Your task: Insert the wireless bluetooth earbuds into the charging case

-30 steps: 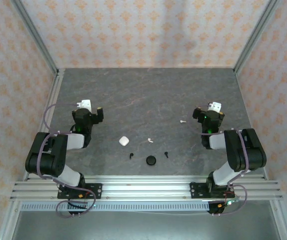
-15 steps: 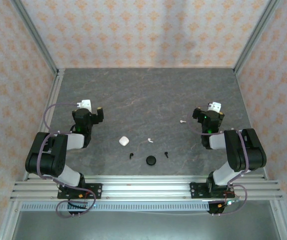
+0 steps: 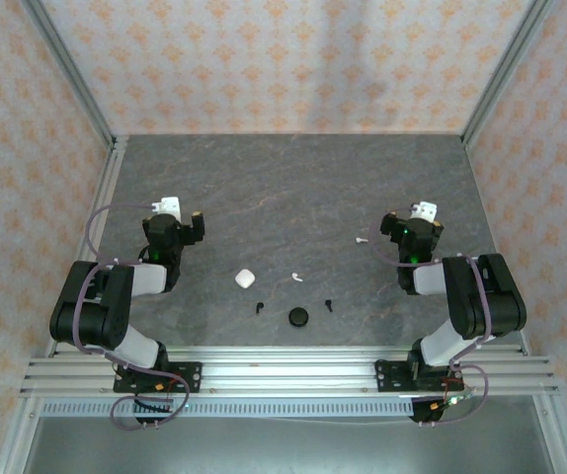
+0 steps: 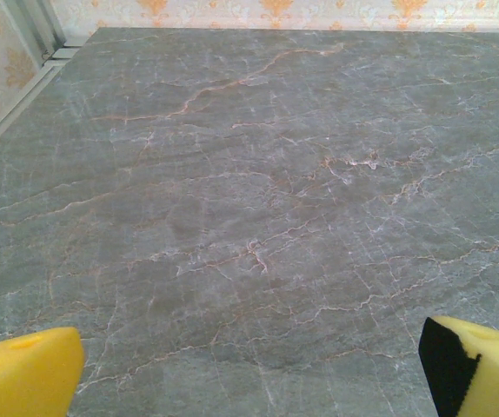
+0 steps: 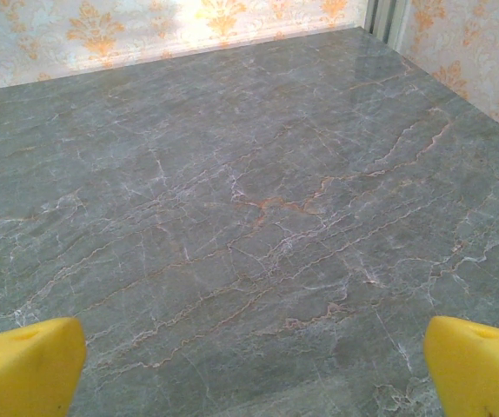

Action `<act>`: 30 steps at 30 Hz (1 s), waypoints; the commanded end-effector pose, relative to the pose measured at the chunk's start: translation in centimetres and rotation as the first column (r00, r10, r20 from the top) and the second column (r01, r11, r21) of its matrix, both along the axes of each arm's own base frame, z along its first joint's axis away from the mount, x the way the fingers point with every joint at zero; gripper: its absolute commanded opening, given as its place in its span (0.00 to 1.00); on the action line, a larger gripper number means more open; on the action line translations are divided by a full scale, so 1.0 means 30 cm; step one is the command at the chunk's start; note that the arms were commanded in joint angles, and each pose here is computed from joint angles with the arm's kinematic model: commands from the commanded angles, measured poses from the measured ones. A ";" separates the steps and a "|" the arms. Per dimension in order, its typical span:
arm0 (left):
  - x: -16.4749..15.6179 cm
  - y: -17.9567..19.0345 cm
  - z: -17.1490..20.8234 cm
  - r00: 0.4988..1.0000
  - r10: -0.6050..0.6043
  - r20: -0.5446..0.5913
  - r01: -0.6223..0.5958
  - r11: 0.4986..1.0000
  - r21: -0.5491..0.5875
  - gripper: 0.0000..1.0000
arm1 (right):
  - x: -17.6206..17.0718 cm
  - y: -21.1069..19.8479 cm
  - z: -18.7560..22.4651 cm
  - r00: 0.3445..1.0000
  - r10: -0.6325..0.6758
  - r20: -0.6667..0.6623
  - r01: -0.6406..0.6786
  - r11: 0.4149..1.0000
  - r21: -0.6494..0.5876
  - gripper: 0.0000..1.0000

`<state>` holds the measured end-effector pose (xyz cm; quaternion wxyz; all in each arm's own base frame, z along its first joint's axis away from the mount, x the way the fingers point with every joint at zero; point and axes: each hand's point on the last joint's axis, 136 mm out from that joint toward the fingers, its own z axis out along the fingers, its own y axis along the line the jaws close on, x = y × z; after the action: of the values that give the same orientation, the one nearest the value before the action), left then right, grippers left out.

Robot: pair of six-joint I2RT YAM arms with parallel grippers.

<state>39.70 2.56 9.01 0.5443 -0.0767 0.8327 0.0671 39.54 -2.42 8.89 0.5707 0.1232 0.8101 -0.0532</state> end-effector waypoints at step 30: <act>-0.226 -0.104 0.366 0.993 -0.057 -0.104 0.026 0.959 -0.281 0.97 | -0.295 0.338 0.228 0.868 0.325 -0.375 -0.147 0.891 0.430 1.00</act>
<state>35.48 2.00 20.51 0.5438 -0.1399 0.8275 0.0039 36.83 4.00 22.29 0.5202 0.1328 0.8346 0.1233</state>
